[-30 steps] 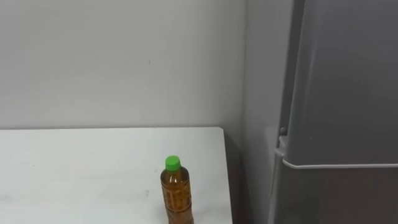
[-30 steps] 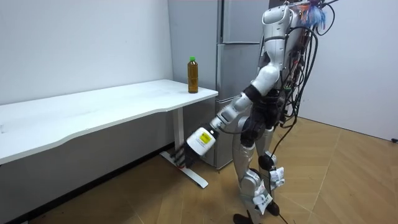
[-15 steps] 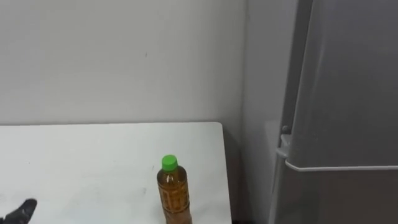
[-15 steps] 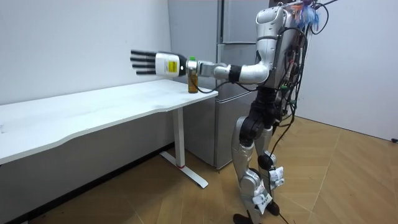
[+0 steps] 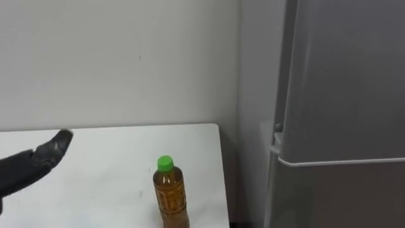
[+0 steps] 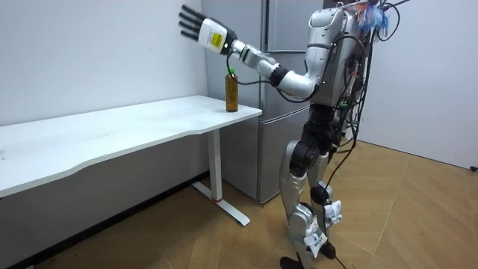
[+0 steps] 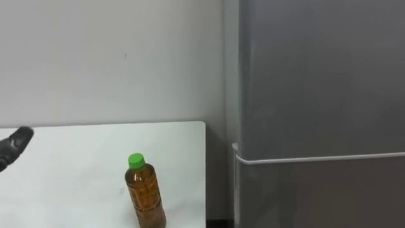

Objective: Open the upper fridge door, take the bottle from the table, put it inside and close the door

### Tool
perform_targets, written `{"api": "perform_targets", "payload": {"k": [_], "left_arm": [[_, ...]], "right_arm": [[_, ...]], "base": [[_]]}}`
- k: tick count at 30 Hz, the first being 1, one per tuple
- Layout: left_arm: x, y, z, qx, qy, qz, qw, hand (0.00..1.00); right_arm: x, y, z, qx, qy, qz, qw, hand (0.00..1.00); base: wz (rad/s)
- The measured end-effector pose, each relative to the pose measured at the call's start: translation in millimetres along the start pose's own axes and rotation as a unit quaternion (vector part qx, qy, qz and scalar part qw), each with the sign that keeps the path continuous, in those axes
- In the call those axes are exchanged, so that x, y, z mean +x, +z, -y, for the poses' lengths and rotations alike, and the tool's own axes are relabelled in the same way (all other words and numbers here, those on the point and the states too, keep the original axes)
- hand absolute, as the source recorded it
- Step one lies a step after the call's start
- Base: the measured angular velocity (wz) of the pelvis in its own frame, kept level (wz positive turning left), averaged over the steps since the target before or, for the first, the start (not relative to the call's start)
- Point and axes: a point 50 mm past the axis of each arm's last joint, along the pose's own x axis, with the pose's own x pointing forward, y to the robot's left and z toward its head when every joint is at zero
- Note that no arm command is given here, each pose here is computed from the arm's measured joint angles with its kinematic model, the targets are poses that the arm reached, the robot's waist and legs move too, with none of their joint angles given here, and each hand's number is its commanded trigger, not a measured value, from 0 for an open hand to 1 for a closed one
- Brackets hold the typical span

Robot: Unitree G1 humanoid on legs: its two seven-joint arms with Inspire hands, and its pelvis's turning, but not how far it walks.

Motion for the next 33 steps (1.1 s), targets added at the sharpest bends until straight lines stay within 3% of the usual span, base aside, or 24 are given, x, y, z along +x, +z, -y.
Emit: {"api": "perform_targets", "payload": {"k": [8,12,20,26,33], "left_arm": [[0.9,17,52.3,-0.052,-0.172,0.041,0.983,0.00],[4.0,22,71.9,-0.069,-0.228,0.049,0.970,0.00],[-6.0,21,109.6,-0.110,-0.358,0.031,0.927,0.00],[-18.5,19,133.6,-0.135,-0.453,0.019,0.881,0.00],[-16.7,1,135.0,-0.195,-0.459,-0.032,0.866,0.00]], "right_arm": [[3,11,-6,-0.004,0.007,0.010,1.000,0.00],[3,11,-8,-0.001,0.012,0.011,1.000,0.00],[5,17,-10,-0.008,0.016,0.010,1.000,0.00],[7,29,-13,-0.037,0.012,0.012,0.999,0.00],[8,30,-14,-0.044,0.014,0.009,0.999,0.00]], "base": [[0.00],[-0.01],[-0.05],[-0.02],[0.01]]}}
